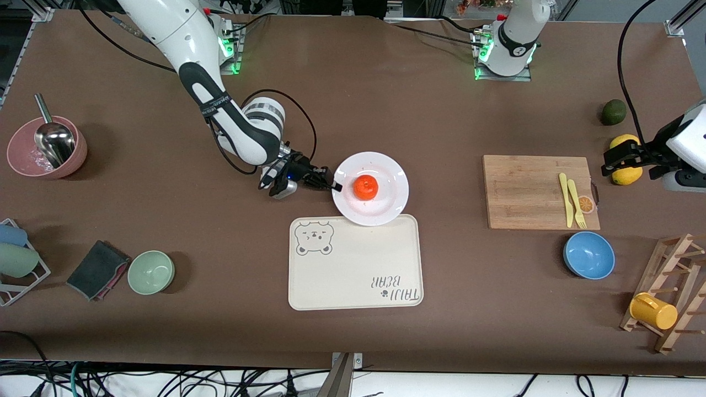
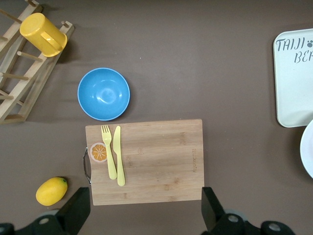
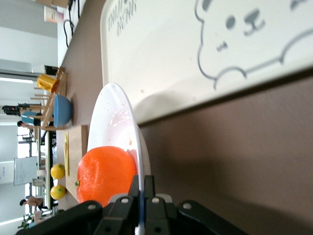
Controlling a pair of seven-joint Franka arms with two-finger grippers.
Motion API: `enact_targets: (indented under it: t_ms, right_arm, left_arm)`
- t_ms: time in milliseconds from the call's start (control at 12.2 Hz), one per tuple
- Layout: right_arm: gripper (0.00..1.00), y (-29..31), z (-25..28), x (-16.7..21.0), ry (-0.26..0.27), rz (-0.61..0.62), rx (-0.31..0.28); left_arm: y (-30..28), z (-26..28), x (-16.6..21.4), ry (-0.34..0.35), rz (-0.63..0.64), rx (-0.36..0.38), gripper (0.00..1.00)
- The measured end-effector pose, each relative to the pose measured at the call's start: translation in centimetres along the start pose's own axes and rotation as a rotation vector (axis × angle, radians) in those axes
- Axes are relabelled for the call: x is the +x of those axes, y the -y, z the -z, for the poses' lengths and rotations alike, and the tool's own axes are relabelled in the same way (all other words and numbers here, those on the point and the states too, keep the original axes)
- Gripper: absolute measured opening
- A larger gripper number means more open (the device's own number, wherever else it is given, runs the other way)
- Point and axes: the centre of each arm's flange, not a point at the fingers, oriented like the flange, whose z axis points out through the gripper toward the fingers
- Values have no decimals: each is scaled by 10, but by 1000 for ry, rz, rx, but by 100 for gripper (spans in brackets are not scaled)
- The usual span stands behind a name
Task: Place orange and plate with both arms
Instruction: 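Slide the plate with the right gripper onto the bear tray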
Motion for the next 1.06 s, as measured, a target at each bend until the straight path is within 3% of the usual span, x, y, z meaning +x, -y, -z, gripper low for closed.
enact_targets:
  t_ms: [245,408,735,1062]
  right_arm:
    - [4,29,3,33,-58,-12,42]
    - [4,32,9,71,-78,11,33]
    - [4,9,15,148,-27,7,-39]
    - [4,-2,22,178,12,14,-48]
  left_arm:
    - [-1,0,0,0,-1,0,100]
    - [-1,0,0,0,-1,0,100]
    - [-1,0,0,-1,-2,0,100]
    - [-1,0,0,-1,-2,0,100]
